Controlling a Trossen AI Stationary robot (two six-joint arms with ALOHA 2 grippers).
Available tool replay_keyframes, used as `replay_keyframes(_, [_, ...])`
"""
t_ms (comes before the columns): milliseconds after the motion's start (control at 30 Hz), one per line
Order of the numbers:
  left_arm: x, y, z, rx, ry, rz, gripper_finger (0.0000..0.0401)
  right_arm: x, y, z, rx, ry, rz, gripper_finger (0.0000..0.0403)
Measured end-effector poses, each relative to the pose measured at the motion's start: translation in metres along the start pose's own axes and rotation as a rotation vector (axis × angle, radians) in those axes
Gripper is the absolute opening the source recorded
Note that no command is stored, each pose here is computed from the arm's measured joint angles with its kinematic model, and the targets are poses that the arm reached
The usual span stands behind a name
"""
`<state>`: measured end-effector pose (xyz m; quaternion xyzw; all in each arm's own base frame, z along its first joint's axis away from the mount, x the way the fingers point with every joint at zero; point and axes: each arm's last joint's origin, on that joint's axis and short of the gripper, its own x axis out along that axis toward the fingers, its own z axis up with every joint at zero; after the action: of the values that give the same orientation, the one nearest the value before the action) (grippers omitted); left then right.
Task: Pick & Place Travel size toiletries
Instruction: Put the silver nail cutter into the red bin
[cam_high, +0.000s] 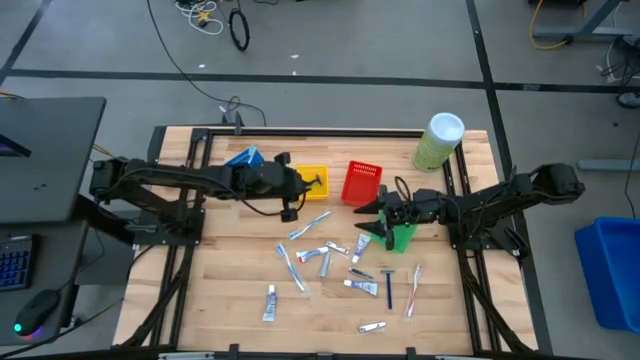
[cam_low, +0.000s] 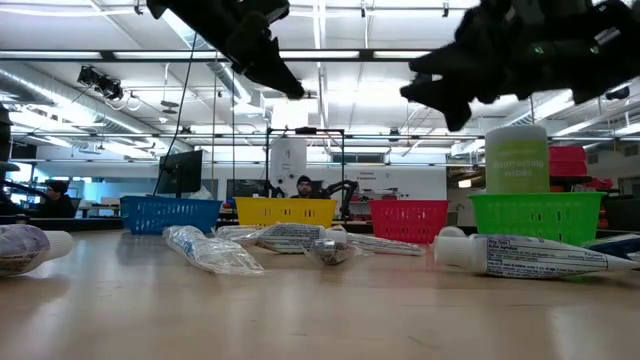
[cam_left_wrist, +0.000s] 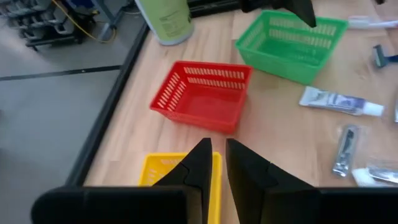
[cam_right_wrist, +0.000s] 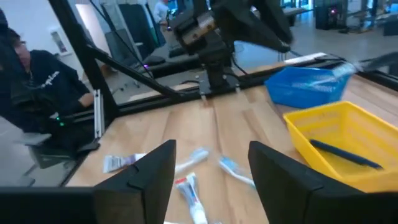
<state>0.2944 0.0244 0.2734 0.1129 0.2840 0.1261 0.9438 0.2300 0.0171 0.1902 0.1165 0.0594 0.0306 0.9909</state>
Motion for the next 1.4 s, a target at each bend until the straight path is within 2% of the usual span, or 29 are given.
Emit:
replay_keyframes(200, [0.006, -0.013, -0.014, -0.006, -0.081, -0.023, 0.0054, 0.034, 0.011, 0.007, -0.068, 0.176, -0.003, 0.021])
replay_keyframes(300, [0.01, -0.019, -0.026, -0.009, -0.109, -0.026, 0.0054, 0.048, 0.012, 0.0, -0.081, 0.31, -0.026, 0.0204])
replay_keyframes(433, [0.013, -0.02, -0.038, -0.014, -0.149, -0.034, 0.0054, 0.067, 0.013, -0.009, -0.066, 0.386, -0.089, 0.02])
replay_keyframes(533, [0.011, -0.018, -0.037, -0.023, -0.181, -0.04, 0.0054, 0.083, 0.017, -0.019, -0.081, 0.455, -0.113, 0.0204])
replay_keyframes(700, [-0.002, -0.012, -0.027, -0.031, -0.248, -0.046, 0.0054, 0.105, 0.024, -0.039, -0.14, 0.647, -0.189, 0.021])
replay_keyframes(867, [-0.013, -0.01, -0.023, -0.056, -0.277, -0.067, 0.0054, 0.117, 0.026, -0.058, -0.196, 0.798, -0.264, 0.0204])
replay_keyframes(1033, [-0.013, -0.014, -0.024, -0.047, -0.261, -0.083, 0.0054, 0.121, 0.024, -0.07, -0.131, 0.83, -0.255, 0.0186])
replay_keyframes(1200, [-0.013, -0.014, -0.025, -0.067, -0.251, -0.088, 0.0054, 0.122, 0.023, -0.073, -0.201, 0.841, -0.258, 0.0162])
replay_keyframes(1400, [-0.013, -0.015, -0.026, -0.083, -0.237, -0.092, 0.0054, 0.124, 0.022, -0.073, -0.245, 0.829, -0.243, 0.0093])
